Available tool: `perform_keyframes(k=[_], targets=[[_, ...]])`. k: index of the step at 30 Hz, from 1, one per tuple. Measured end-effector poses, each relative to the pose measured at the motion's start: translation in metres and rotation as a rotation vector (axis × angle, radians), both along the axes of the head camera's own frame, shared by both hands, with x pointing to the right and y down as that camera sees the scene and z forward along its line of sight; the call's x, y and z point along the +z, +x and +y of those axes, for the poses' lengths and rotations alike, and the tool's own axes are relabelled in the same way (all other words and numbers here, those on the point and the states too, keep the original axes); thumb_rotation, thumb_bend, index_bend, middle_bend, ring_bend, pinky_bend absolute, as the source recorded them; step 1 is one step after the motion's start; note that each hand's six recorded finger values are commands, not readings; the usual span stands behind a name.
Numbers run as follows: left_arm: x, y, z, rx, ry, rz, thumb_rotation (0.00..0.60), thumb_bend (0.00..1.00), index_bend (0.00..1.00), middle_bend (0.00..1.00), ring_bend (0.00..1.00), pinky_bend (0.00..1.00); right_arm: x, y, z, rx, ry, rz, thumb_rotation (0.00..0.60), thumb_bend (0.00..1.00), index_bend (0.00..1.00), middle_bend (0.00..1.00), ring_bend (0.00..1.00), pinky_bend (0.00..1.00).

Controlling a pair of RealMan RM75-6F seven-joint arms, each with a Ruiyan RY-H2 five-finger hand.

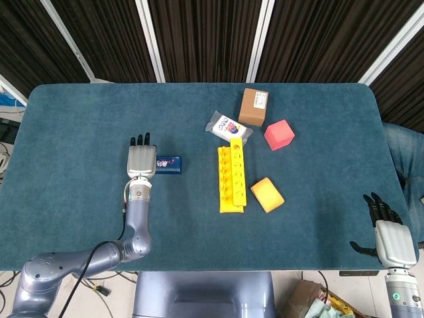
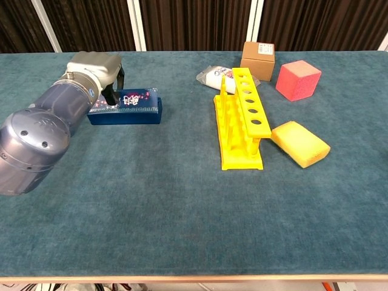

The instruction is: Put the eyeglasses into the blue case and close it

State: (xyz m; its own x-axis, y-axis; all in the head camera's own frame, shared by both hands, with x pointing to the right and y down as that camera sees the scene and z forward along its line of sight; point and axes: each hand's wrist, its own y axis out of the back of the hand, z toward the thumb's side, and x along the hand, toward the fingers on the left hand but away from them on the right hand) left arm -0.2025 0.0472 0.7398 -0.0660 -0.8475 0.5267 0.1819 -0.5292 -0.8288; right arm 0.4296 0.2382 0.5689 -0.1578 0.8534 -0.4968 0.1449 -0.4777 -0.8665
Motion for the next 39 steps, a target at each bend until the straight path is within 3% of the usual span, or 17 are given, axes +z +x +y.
perform_keyframes(k=[15, 18, 23, 29, 39], targets=[[-0.007, -0.005, -0.007, -0.008, 0.023, 0.0, 0.6, 0.37, 0.0, 0.03, 0.02, 0.1, 0.0, 0.0, 0.0, 0.002, -0.002, -0.002, 0.6, 0.16, 0.0, 0.0, 0.12, 0.19], [-0.013, -0.008, -0.012, -0.006, 0.047, 0.005, 0.6, 0.31, 0.0, 0.04, 0.02, 0.1, 0.0, 0.0, 0.0, 0.003, -0.002, -0.005, 0.6, 0.16, 0.0, 0.0, 0.12, 0.19], [-0.024, -0.014, -0.016, 0.017, 0.063, 0.018, 0.6, 0.3, 0.0, 0.08, 0.02, 0.1, 0.001, -0.001, -0.001, 0.005, -0.003, -0.007, 0.6, 0.16, 0.0, 0.0, 0.12, 0.19], [-0.034, -0.023, -0.012, 0.021, -0.014, 0.077, 0.6, 0.26, 0.03, 0.1, 0.02, 0.1, 0.001, -0.002, 0.0, -0.002, -0.003, -0.004, 0.6, 0.16, 0.0, 0.0, 0.12, 0.19], [-0.025, -0.04, 0.001, 0.067, -0.205, 0.039, 0.6, 0.22, 0.06, 0.12, 0.04, 0.1, 0.0, -0.001, 0.0, 0.005, -0.001, 0.0, 0.6, 0.16, 0.01, 0.0, 0.12, 0.19]])
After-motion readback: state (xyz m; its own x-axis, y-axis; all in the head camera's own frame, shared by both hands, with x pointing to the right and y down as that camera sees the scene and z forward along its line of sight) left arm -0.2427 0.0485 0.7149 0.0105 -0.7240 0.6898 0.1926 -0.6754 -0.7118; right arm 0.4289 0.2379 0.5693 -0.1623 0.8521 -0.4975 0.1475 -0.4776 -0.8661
